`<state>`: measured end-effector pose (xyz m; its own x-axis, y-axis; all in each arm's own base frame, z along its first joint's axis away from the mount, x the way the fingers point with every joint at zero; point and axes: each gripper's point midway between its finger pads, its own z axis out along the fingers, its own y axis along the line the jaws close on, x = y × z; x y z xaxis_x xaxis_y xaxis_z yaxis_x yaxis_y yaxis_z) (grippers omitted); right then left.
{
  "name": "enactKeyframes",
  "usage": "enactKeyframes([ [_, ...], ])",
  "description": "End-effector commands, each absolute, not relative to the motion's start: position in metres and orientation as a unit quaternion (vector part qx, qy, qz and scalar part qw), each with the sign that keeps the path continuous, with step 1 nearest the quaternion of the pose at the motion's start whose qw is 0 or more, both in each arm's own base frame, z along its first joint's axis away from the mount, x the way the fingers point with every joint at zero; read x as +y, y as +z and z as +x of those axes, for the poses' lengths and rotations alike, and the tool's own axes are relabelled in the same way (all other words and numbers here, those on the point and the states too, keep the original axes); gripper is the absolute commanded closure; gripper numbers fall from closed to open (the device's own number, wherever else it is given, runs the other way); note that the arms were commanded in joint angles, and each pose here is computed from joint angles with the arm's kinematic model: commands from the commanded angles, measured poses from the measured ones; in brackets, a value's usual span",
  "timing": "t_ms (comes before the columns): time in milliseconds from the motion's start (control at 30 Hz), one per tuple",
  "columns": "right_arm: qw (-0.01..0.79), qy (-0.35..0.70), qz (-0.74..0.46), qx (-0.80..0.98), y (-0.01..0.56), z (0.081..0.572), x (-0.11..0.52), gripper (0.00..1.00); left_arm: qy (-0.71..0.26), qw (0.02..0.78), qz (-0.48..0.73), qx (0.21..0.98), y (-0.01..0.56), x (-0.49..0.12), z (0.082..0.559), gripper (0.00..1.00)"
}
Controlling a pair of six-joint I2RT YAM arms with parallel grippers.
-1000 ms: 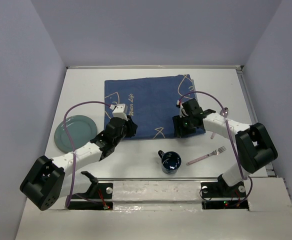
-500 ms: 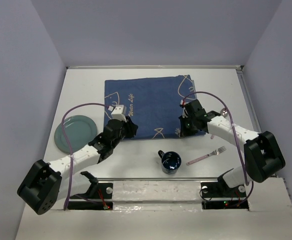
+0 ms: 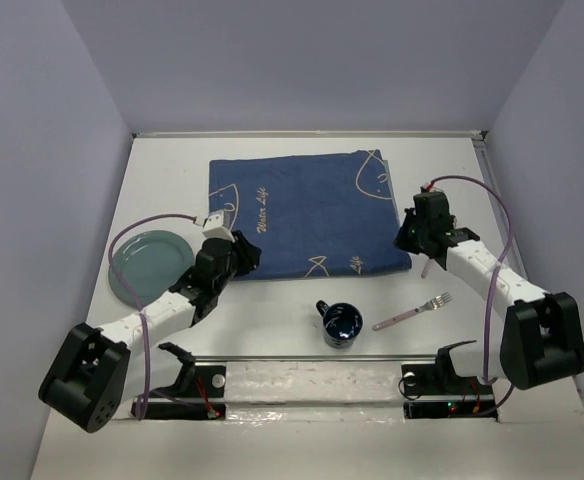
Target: Set the dinner table for one person
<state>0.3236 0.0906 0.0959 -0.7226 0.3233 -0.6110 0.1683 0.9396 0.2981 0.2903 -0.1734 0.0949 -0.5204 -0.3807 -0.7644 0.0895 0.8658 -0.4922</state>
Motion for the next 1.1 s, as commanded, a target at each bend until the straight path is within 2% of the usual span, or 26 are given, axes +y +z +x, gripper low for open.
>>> enactKeyframes([
  [0,0.351,0.095,0.176,0.915,0.074,0.333,0.082,1.00,-0.275,0.488,-0.132,0.818,0.095,-0.153,0.295,0.55],
  [200,0.299,0.090,0.203,0.928,0.034,0.299,0.073,1.00,-0.277,0.470,-0.142,0.826,0.080,-0.150,0.293,0.55],
  [533,0.292,0.062,0.263,0.918,0.024,0.277,0.055,1.00,-0.293,0.453,-0.163,0.826,0.068,-0.139,0.276,0.49],
  [700,0.332,0.071,0.249,0.907,0.049,0.291,0.055,1.00,-0.281,0.449,-0.191,0.826,0.060,-0.123,0.270,0.46],
  [833,0.383,0.119,0.215,0.890,0.092,0.300,0.067,1.00,-0.260,0.446,-0.242,0.822,0.052,-0.100,0.266,0.46],
  [1067,0.400,0.201,0.127,0.885,0.131,0.295,0.101,0.90,-0.259,0.455,-0.312,0.793,0.054,-0.072,0.270,0.46],
])
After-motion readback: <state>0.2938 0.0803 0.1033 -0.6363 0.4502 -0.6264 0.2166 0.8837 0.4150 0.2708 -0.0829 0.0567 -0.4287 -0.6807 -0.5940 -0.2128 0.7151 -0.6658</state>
